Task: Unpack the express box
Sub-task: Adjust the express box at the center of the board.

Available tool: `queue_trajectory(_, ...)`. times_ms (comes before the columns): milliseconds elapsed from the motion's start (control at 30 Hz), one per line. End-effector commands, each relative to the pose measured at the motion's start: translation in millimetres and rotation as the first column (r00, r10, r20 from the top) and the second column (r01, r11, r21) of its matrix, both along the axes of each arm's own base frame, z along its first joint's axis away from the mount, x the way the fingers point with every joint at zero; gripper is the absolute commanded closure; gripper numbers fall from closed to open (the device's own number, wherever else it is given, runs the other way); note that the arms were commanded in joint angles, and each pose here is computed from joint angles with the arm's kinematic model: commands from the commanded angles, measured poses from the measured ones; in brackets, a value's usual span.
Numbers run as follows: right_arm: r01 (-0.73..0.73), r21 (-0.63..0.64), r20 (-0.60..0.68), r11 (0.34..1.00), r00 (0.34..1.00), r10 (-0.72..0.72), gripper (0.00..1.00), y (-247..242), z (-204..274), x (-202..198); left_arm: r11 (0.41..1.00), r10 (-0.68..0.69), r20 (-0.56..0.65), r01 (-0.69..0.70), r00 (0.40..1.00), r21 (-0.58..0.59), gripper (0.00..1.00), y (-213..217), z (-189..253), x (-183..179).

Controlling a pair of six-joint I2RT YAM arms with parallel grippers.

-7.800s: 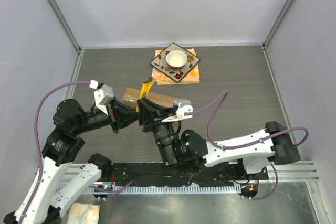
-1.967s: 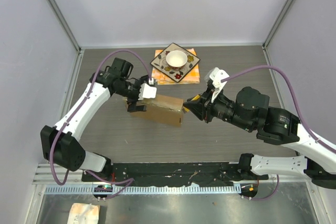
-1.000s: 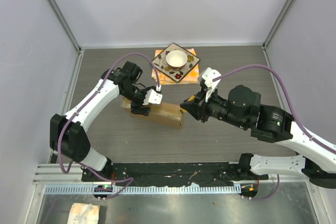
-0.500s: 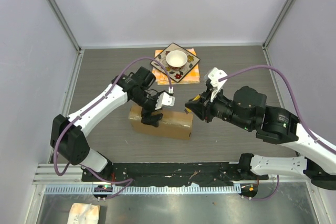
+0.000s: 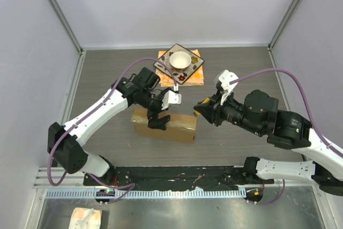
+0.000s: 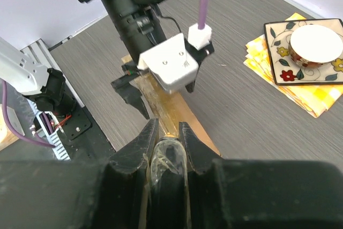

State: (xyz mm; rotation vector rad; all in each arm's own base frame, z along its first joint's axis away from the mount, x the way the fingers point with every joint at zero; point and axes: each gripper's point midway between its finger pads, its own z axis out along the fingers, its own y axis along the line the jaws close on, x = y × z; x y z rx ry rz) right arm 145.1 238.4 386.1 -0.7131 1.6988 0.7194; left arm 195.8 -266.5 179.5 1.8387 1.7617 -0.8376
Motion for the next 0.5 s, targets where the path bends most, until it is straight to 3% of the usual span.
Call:
queue_trajectory(0, 0.014, 0.018, 0.002, 1.0, 1.0, -0.014, 0.99, 3.5, 4.0, 4.2, 0.996, 0.055, 0.07, -0.05, 0.996, -0.07, 0.0, 17.8, 36.1, 2.2)
queue_trajectory(233, 0.0, -0.001, -0.014, 1.0, 1.0, 0.0, 0.99, 13.1, -1.1, 5.5, 0.98, 0.172, 0.065, -0.164, 0.983, -0.112, 0.0, 47.5, 34.9, 3.7)
queue_trajectory(467, -0.01, -0.008, -0.03, 1.0, 1.0, 0.01, 0.99, 22.0, -2.0, 6.7, 0.927, 0.267, 0.072, -0.235, 0.961, -0.293, 0.0, 74.2, 60.4, 18.9)
